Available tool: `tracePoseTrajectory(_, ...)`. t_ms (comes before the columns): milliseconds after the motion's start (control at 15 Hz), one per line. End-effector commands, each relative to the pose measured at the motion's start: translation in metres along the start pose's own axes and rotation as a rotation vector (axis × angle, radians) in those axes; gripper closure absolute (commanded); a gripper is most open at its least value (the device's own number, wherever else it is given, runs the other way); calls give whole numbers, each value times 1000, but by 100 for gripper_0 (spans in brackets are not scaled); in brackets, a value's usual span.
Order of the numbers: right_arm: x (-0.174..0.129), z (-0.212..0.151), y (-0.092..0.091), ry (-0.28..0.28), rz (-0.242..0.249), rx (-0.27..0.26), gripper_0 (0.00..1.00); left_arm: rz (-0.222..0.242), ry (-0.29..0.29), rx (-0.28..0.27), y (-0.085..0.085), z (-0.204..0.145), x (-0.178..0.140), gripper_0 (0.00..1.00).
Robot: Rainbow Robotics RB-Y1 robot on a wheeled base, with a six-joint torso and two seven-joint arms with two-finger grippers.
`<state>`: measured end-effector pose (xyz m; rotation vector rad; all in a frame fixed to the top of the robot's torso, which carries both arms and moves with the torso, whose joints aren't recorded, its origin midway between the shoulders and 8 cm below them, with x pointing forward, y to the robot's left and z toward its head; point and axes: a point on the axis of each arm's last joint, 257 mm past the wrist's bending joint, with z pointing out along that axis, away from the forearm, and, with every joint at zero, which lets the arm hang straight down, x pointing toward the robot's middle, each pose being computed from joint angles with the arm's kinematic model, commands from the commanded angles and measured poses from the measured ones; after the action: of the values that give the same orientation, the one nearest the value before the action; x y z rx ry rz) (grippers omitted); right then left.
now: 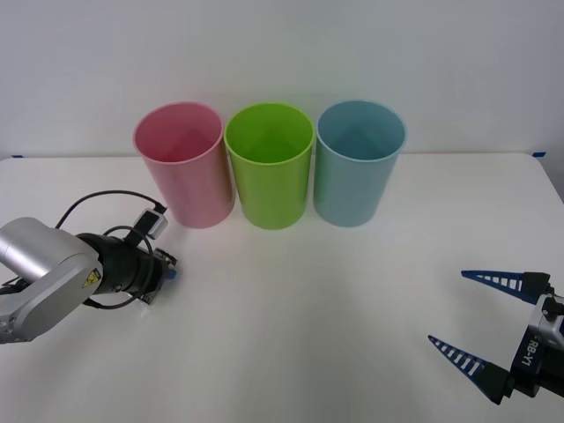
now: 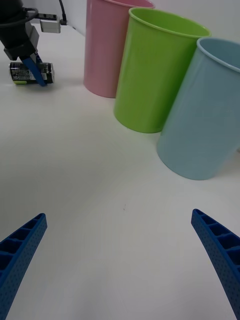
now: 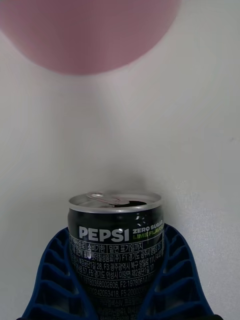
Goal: Put cans in the blue bin and PET bottles in the pink bin and trash in the green bin.
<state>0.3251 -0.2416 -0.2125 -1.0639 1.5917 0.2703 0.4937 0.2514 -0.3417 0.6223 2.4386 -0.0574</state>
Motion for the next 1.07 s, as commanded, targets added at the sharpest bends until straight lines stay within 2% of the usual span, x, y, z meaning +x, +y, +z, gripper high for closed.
tracePoseTrajectory(67,0,0,0,0,0,0,0,62,-71,58,-8,-10,-5,100)
tracePoseTrajectory(133,0,0,0,0,0,0,0,67,-100,76,-12,-13,-6,100)
tracePoseTrajectory(267,0,0,0,0,0,0,0,112,-166,101,-14,-21,-9,100)
tracePoseTrajectory(400,0,0,0,0,0,0,0,106,-195,140,-21,-34,-5,100)
tracePoseTrajectory(533,0,0,0,0,0,0,0,130,-236,156,-20,-49,-4,100)
tracePoseTrajectory(733,0,0,0,0,0,0,0,118,-289,191,-25,-69,0,100)
tracePoseTrajectory(867,0,0,0,0,0,0,0,102,-313,225,-34,-77,6,100)
tracePoseTrajectory(1000,0,0,0,0,0,0,0,99,-372,272,-47,-87,1,100)
tracePoseTrajectory(1067,0,0,0,0,0,0,0,116,-418,300,-57,-96,-7,100)
